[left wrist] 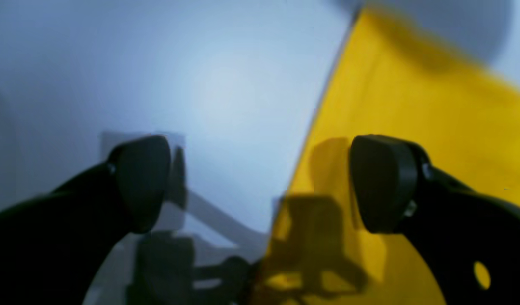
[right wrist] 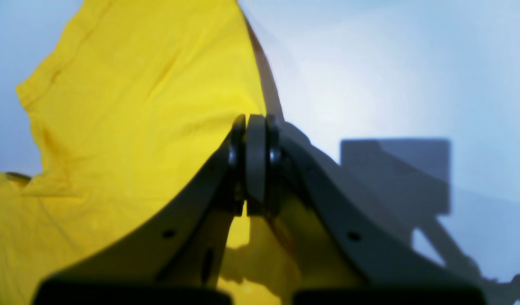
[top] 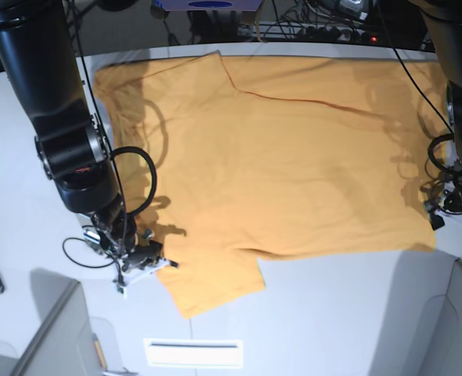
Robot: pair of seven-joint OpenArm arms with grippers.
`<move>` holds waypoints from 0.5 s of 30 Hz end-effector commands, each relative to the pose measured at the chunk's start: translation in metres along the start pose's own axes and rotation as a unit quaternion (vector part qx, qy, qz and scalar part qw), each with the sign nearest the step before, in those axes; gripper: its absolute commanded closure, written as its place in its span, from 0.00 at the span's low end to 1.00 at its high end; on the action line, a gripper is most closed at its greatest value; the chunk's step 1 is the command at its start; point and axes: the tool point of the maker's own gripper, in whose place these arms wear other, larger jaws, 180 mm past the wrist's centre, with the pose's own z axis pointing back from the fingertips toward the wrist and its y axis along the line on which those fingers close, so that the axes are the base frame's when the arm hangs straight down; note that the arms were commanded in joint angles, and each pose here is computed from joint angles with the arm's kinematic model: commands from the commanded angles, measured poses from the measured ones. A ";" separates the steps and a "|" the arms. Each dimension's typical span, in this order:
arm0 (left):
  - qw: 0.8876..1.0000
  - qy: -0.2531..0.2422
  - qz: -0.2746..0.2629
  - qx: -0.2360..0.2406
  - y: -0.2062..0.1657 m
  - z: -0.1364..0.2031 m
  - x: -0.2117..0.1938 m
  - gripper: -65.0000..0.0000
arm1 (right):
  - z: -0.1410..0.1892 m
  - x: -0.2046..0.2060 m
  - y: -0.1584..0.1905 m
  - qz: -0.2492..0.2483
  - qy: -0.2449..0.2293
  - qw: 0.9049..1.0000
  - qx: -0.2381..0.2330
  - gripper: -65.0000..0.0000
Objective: Fold the T-shirt properly
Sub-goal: 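Move the left gripper to the hem corner and grasp both hem corners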
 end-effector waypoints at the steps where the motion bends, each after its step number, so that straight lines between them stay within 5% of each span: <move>1: 0.999 -0.047 0.006 -0.007 -0.002 0.009 0.038 0.00 | 0.005 0.035 0.011 0.004 -0.036 0.999 0.012 1.00; 8: 0.998 -0.041 -0.006 -0.041 -0.042 -0.001 0.031 0.00 | 0.005 0.035 0.012 0.004 -0.036 0.999 0.013 1.00; 15: 0.999 -0.029 0.001 -0.040 -0.044 -0.006 0.017 0.00 | 0.005 0.035 0.011 0.004 -0.036 0.999 0.012 1.00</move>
